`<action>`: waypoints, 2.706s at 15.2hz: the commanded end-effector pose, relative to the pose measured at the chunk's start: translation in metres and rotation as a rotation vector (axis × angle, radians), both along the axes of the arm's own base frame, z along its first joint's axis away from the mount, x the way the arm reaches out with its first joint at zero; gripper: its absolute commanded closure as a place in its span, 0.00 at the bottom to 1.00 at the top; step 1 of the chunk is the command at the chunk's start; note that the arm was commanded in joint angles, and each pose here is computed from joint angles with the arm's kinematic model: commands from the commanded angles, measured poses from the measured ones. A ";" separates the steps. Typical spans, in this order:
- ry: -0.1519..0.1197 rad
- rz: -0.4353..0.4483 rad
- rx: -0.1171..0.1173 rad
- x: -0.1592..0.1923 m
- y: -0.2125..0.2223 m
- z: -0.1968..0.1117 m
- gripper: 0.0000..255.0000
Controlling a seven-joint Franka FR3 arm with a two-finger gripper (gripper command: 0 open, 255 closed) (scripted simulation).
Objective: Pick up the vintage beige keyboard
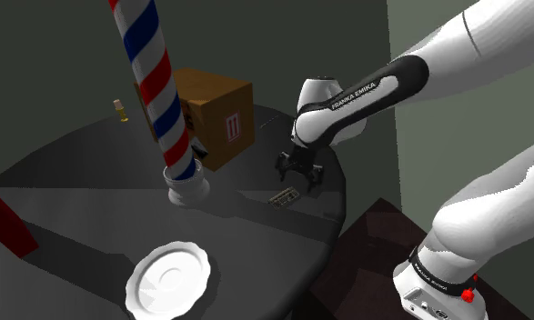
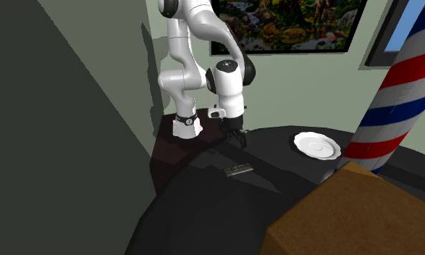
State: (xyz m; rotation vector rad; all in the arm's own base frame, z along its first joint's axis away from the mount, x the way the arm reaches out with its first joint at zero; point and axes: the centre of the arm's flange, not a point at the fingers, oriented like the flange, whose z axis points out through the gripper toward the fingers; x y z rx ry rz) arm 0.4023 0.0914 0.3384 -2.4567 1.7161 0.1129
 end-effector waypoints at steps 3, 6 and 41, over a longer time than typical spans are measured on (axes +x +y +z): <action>-0.007 -0.223 0.014 0.031 0.004 -0.040 0.00; -0.008 -0.282 0.017 0.039 0.005 -0.056 0.00; -0.008 -0.282 0.017 0.039 0.005 -0.011 1.00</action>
